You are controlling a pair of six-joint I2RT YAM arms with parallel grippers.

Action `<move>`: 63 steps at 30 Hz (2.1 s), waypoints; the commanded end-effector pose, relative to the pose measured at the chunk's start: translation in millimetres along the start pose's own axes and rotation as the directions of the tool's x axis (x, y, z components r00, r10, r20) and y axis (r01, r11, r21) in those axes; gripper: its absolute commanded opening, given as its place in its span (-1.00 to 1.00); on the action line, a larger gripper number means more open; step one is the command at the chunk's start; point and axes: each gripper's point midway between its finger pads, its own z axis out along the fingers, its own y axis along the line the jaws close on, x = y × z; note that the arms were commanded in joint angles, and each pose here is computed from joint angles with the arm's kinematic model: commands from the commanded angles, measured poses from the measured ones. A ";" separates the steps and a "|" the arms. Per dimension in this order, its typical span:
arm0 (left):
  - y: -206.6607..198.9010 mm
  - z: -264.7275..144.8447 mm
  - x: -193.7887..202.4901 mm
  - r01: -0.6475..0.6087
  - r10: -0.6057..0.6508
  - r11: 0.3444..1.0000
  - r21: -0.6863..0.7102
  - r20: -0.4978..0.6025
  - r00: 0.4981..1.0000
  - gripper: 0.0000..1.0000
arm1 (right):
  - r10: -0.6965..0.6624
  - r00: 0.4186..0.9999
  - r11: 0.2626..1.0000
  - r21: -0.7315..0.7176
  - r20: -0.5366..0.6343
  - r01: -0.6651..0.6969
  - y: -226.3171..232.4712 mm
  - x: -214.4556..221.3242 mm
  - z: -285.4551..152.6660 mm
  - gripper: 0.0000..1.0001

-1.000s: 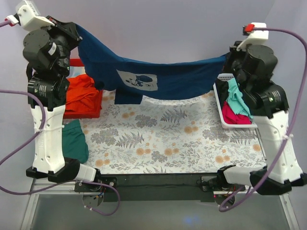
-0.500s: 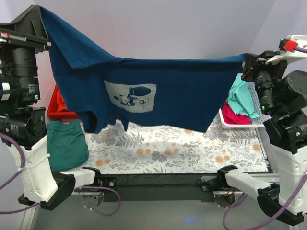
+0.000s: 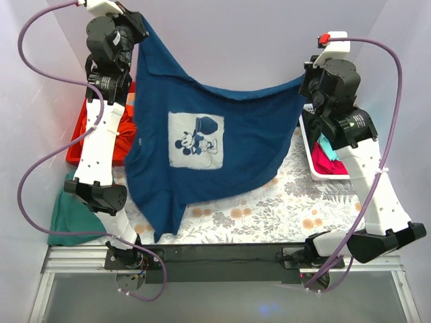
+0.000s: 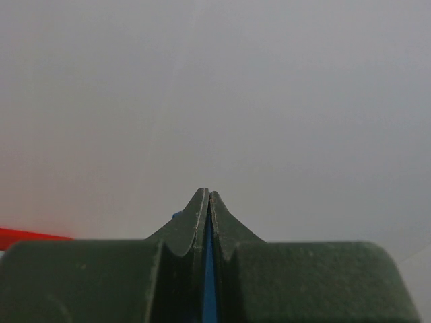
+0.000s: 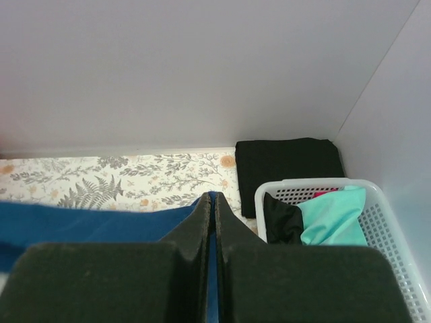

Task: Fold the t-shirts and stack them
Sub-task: Flatten out the tshirt

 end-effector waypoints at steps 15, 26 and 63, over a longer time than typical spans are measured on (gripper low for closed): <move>-40.4 -158.6 -193.0 -0.017 -0.030 0.991 0.135 0.336 0.941 -1.00 | 0.060 0.948 0.998 -0.044 0.312 -0.049 -35.2 -90.1 -103.2 -0.97; -52.7 -199.1 -236.6 -0.055 -0.027 0.982 0.180 0.426 0.904 -1.00 | 0.081 0.901 0.996 -0.077 0.427 -0.053 -56.0 -132.6 -173.4 -0.97; 119.7 67.6 326.9 -0.080 0.024 0.987 -0.141 -0.362 0.932 -1.00 | 0.190 0.920 0.969 0.217 -0.344 -0.120 -43.5 272.4 196.9 -0.97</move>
